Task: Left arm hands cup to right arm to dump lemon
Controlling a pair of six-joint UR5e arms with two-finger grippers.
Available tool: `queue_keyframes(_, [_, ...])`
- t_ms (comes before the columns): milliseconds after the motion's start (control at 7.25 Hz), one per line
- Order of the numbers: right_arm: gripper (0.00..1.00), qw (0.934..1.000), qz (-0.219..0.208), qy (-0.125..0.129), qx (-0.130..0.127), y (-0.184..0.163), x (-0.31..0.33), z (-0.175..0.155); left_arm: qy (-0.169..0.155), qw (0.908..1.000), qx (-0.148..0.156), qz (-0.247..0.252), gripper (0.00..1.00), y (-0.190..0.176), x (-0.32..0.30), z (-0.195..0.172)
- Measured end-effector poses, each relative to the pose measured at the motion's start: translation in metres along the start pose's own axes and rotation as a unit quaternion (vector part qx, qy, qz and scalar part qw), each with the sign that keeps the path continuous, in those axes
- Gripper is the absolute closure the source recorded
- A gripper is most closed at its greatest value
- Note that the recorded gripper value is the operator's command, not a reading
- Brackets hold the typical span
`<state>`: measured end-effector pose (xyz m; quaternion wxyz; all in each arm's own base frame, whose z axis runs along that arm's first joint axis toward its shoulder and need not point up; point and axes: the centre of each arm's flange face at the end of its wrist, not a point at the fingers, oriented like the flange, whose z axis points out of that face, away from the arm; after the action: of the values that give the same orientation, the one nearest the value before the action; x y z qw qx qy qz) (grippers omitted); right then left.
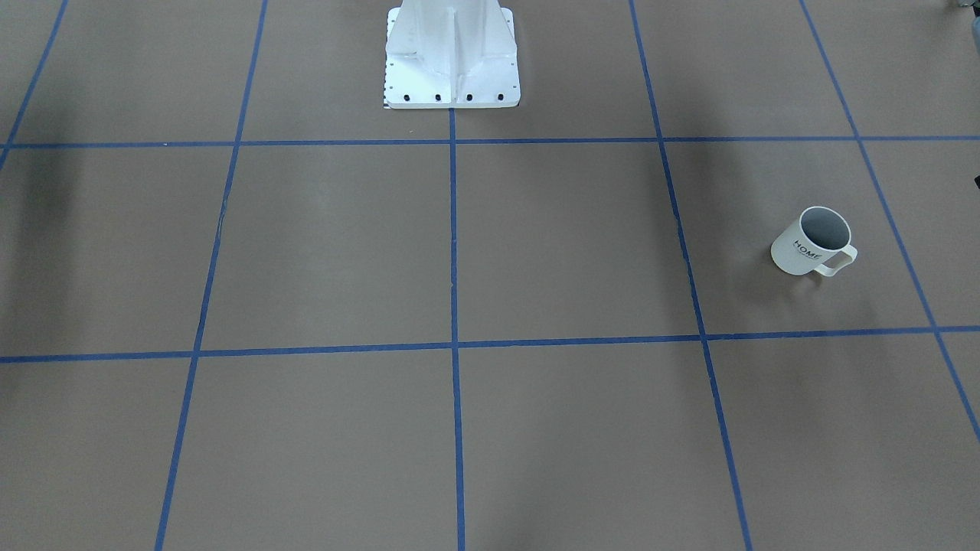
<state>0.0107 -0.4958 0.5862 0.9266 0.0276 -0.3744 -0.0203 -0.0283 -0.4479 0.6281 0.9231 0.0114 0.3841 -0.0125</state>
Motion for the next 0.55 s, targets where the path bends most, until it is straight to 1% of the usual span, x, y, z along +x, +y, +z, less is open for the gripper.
queue_keyframes(276, [0.0, 1.0, -0.002, -0.004, 0.0, 0.0, -0.002, 0.0, 0.004, 0.9999, 0.008, 0.008, 0.0, 0.007, 0.002, 0.0])
queue_keyframes(414, [0.0, 0.9999, -0.009, -0.008, 0.007, -0.002, -0.004, -0.002, 0.013, 0.9997, 0.015, 0.011, 0.0, 0.006, 0.01, -0.004])
queue_keyframes(552, [0.0, 0.9995, -0.021, -0.012, 0.019, -0.004, -0.009, -0.003, 0.031, 0.9989, 0.032, 0.013, 0.0, 0.0, 0.027, -0.01])
